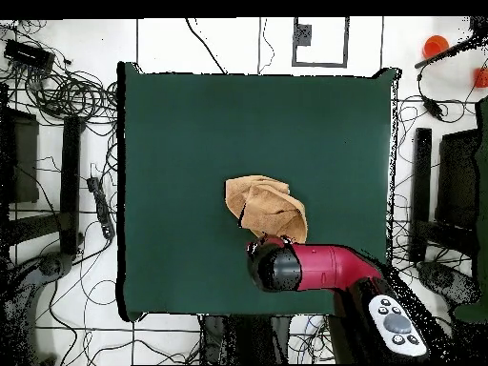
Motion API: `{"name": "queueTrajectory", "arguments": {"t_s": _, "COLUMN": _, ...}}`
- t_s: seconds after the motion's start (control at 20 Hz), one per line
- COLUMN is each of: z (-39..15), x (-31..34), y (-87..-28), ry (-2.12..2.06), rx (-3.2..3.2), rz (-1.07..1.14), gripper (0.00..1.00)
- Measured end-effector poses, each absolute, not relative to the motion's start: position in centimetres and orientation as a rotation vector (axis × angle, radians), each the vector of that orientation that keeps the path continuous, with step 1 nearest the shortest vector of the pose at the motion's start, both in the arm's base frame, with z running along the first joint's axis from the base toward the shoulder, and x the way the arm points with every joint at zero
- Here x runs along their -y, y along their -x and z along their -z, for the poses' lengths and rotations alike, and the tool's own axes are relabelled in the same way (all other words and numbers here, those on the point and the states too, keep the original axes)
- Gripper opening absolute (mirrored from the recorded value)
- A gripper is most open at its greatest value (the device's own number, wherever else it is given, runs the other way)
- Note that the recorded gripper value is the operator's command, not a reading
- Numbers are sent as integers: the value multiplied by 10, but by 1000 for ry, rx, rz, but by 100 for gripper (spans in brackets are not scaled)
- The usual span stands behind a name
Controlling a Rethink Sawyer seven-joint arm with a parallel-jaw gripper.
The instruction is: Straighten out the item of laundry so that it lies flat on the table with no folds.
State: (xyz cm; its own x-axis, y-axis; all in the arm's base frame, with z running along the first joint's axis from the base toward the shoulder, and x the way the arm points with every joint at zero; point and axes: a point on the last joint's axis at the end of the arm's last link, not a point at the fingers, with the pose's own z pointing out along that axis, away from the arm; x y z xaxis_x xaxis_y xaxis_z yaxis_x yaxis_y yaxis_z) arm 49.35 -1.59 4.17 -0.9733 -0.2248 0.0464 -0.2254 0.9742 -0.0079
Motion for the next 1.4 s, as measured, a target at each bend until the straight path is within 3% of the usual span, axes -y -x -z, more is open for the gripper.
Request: {"name": "queueTrajectory", "arguments": {"t_s": 1.4, "z": -43, "x": -9, "y": -502, "ry": -426, "rx": 3067, "rz": -7, "gripper": 100}}
